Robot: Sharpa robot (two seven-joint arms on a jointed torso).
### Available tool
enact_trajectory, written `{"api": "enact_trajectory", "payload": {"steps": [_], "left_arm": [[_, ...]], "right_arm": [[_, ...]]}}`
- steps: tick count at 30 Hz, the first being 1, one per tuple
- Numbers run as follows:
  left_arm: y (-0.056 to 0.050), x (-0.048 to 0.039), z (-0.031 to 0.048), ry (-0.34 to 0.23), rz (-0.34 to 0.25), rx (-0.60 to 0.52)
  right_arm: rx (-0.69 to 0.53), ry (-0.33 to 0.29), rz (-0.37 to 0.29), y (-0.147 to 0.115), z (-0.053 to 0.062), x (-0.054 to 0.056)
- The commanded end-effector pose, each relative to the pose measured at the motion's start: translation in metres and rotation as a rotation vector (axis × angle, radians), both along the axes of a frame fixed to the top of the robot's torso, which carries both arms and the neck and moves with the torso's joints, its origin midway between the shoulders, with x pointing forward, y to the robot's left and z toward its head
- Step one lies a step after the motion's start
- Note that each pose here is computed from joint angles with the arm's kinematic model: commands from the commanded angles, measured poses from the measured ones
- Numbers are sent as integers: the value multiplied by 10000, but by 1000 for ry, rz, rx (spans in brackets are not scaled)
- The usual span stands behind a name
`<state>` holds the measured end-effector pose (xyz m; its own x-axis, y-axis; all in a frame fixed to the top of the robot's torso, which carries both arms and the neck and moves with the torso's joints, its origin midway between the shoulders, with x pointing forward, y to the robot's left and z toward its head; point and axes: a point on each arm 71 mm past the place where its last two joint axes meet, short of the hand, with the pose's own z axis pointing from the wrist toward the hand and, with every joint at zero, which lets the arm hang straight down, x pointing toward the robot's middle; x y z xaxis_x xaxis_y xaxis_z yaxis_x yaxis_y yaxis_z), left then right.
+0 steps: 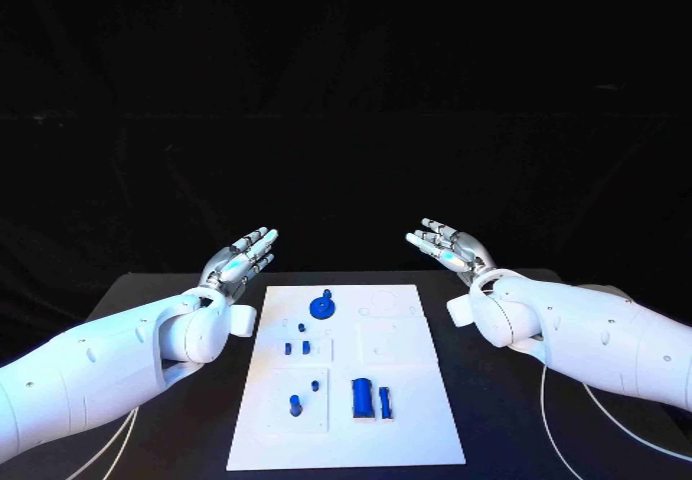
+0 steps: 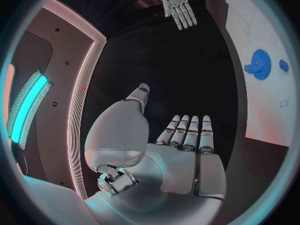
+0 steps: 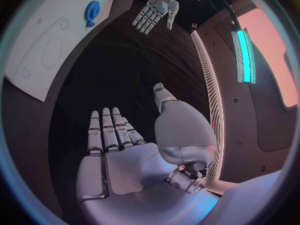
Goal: Assemble the parts on the task board
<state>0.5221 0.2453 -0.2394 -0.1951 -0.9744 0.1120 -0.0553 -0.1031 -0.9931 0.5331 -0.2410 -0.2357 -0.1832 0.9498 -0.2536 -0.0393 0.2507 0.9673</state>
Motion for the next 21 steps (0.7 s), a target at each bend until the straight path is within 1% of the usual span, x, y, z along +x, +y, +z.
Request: {"api": "enact_trajectory", "payload": {"steps": [1, 5, 6, 7, 13, 17, 21], "left_arm": [[-70, -51, 23, -15, 38, 22], [-186, -167, 38, -20, 72, 39], [-238, -222, 48, -23, 87, 47], [-273, -262, 56, -25, 98, 53], [-445, -480, 113, -37, 153, 82], [-503, -564, 139, -42, 173, 93], [-526, -600, 151, -44, 181, 98]], "right_arm": [[46, -17, -39, 78, 14, -81], [118, -15, -75, 206, 26, -249], [147, -12, -92, 260, 36, -327], [165, -9, -102, 293, 43, -377], [242, 10, -153, 438, 92, -622], [262, 18, -168, 478, 111, -699], [266, 20, -171, 485, 115, -714]]}}
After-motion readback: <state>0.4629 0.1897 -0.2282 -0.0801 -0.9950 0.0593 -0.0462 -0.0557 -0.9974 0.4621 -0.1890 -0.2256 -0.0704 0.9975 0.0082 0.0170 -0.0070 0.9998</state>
